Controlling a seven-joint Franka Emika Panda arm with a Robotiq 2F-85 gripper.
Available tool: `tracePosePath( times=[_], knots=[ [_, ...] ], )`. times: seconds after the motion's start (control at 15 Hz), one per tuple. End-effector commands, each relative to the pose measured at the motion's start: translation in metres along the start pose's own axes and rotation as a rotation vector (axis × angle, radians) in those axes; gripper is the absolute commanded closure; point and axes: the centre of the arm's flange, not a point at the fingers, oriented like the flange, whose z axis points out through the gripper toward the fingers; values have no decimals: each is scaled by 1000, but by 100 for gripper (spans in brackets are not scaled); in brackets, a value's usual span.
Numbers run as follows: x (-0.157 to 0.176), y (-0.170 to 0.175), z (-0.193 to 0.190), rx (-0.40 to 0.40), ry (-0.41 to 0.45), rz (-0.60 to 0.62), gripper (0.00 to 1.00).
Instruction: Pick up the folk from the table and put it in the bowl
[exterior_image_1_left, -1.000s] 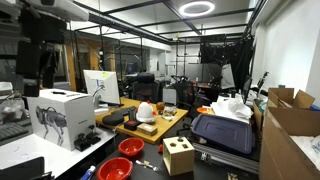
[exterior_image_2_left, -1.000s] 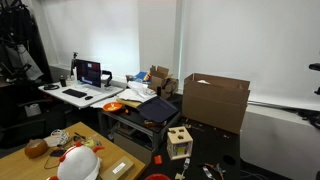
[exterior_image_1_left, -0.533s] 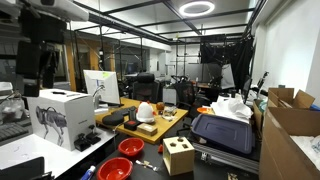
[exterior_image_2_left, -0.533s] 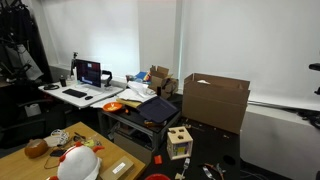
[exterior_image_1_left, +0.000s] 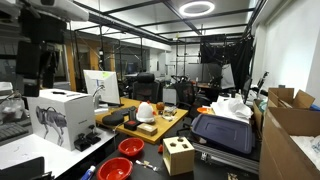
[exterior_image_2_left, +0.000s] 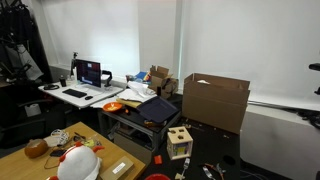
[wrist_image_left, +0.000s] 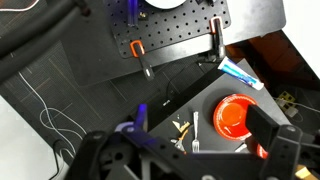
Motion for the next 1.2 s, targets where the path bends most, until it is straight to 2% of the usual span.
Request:
tracePosePath(
  times=[0.0, 1.13],
  knots=[
    [0, 0, 0, 0, 0, 0, 0],
    [6, -2, -1, -13, 6, -1, 0]
  ],
)
